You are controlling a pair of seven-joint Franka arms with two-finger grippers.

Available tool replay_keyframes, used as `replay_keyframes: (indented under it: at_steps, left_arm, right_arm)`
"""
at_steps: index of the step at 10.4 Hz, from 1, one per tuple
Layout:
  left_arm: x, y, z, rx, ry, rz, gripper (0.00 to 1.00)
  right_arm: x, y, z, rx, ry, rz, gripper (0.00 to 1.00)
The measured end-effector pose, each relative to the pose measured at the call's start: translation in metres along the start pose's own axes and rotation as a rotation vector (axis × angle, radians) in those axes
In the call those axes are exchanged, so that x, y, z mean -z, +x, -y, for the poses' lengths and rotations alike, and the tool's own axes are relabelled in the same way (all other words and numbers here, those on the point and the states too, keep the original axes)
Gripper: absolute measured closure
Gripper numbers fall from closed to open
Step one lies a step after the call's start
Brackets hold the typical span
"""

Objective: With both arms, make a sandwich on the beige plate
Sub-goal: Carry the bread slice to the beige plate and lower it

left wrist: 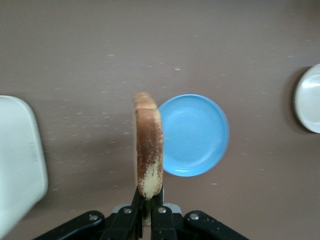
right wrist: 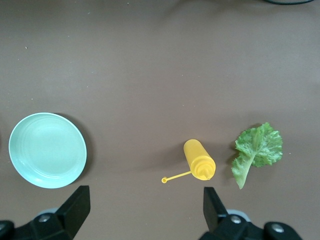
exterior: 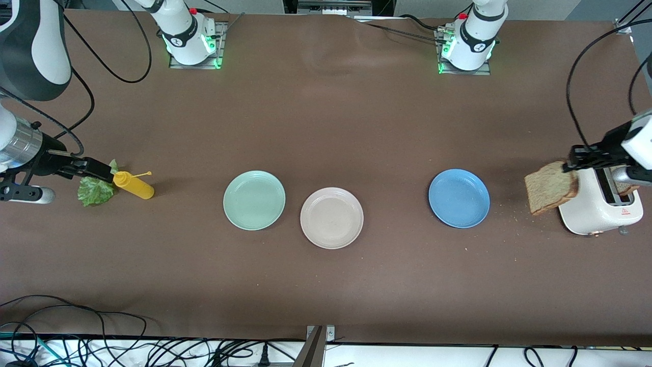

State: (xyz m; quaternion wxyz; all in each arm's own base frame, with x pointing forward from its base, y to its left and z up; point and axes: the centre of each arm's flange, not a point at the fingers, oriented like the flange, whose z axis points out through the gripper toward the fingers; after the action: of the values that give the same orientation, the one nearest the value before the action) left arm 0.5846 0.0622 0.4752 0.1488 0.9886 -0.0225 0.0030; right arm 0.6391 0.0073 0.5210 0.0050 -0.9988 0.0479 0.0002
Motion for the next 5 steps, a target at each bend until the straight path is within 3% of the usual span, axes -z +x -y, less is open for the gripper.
replay_keyframes:
  at_steps: [3,5]
  left_arm:
    - [-0.048,0.014,-0.078,0.022,-0.36,0.027,0.92]
    - [-0.1,0.023,-0.119,0.073,-0.566,0.108,0.92]
  right_arm:
    - [-0.001,0.0,0.0,0.0,0.0,0.002,0.0]
    - [-0.002,0.0,0.0,0.0,0.0,0.003,0.0]
